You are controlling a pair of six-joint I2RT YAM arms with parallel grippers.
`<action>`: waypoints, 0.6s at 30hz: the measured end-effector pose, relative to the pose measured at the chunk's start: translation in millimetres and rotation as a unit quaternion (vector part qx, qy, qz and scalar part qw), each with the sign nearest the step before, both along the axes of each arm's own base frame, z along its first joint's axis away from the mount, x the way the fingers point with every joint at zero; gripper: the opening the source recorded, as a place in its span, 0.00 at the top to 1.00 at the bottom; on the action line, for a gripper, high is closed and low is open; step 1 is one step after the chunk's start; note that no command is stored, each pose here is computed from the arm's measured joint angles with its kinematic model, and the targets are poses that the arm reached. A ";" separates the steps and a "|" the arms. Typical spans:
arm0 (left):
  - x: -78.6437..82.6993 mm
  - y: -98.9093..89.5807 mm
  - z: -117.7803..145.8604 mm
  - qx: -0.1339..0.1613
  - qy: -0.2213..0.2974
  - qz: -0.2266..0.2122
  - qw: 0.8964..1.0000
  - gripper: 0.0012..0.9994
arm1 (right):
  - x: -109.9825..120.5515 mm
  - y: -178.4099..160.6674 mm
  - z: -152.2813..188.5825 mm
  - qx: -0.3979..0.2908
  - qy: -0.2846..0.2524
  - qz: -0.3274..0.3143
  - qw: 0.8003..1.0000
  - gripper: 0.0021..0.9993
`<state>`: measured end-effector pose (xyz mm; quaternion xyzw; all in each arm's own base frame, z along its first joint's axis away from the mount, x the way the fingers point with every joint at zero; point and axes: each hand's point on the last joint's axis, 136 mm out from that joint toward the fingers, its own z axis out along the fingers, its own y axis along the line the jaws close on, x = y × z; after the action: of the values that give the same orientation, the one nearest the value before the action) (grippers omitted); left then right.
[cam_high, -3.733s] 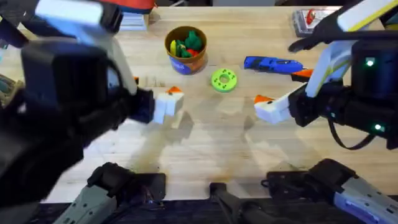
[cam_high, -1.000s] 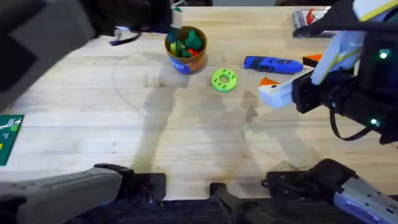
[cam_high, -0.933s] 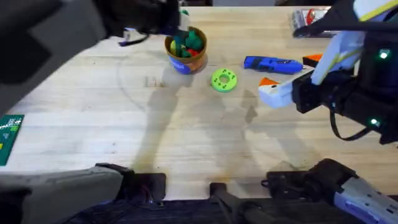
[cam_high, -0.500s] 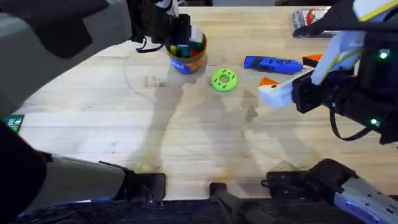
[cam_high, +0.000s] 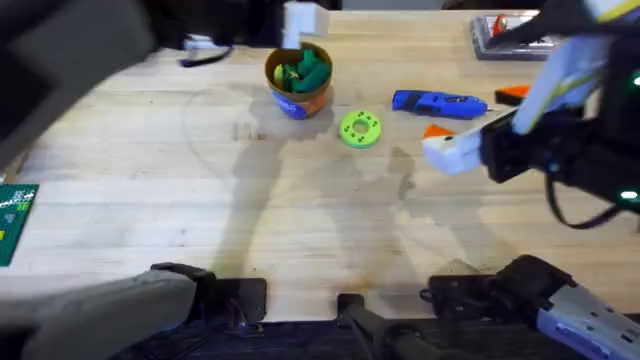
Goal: Pick up the gripper from the table and insert it into the empty holder that is missing its gripper. Then pick up a screw, insert it into the mounting hole, and use the screwdriver to tighten it. Finally, clean up the table by picking up the vegetable and placing it into the bucket.
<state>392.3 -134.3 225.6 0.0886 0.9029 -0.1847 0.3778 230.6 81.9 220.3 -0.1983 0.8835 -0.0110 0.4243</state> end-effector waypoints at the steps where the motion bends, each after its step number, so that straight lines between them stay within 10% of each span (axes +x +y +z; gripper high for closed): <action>1: -7.5 4.2 10.5 0.005 -0.008 -0.002 1.000 0.01 | -1.4 -0.8 6.8 0.004 -0.001 -0.002 1.000 0.01; 11: -124.0 31.9 31.2 0.098 0.031 -0.089 0.991 0.01 | -41.2 11.1 48.0 0.097 0.056 0.016 0.994 0.01; 18: -133.8 34.2 32.0 0.109 0.030 -0.100 0.989 0.01 | -46.1 19.0 47.1 0.117 0.070 0.031 0.990 0.01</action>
<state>258.5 -100.1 257.7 0.2135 0.9153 -0.1250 0.3179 184.5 100.9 267.4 -0.1749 0.8998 0.1193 0.3815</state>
